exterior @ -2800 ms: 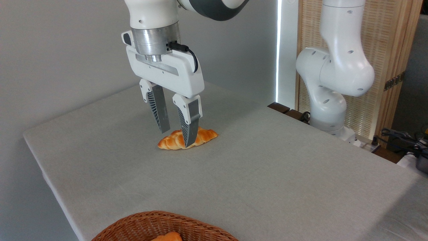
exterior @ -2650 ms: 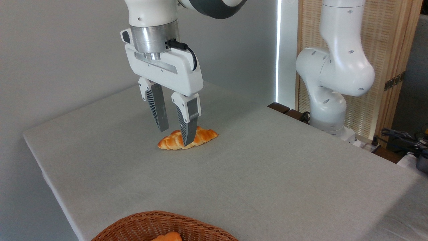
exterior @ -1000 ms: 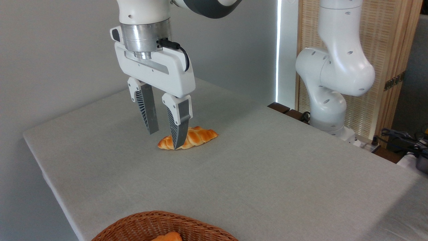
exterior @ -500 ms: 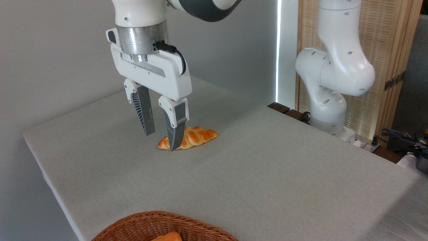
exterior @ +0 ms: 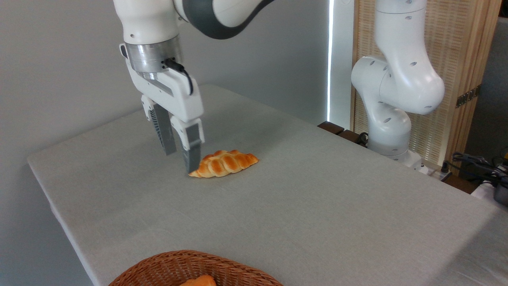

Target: Put bread into the basket

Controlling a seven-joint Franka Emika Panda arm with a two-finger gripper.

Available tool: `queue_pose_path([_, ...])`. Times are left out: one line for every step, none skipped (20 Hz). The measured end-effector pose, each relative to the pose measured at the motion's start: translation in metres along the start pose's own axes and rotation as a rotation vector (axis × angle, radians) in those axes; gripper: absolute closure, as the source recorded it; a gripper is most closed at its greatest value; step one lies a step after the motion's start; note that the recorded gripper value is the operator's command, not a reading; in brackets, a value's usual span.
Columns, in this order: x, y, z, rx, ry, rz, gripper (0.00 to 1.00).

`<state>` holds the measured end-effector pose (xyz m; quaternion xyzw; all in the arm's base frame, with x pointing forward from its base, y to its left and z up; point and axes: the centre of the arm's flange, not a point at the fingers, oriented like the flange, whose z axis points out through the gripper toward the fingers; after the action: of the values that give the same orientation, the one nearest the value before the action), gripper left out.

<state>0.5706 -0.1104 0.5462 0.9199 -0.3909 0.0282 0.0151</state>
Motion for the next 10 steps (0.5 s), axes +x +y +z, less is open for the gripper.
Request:
queue_pose_path([0.009, 0.016, 0.006, 0.006, 0.012, 0.032, 0.0])
queue_pose_path([0.014, 0.034, 0.013, 0.01, 0.018, 0.061, 0.0])
queue_pose_path([0.017, 0.05, 0.022, 0.011, 0.018, 0.087, 0.0])
queue_pose_path([0.016, 0.066, 0.031, 0.01, 0.011, 0.11, 0.0])
queue_pose_path([0.013, 0.082, 0.04, 0.007, -0.001, 0.13, 0.0])
queue_pose_path([0.009, 0.094, 0.048, 0.004, -0.014, 0.144, 0.0])
queue_pose_path([0.004, 0.105, 0.055, 0.001, -0.027, 0.158, 0.0])
queue_pose_path([-0.002, 0.116, 0.063, 0.0, -0.04, 0.173, 0.0])
queue_pose_path([-0.008, 0.124, 0.069, -0.002, -0.051, 0.188, 0.0])
queue_pose_path([-0.015, 0.132, 0.076, -0.003, -0.061, 0.204, 0.0])
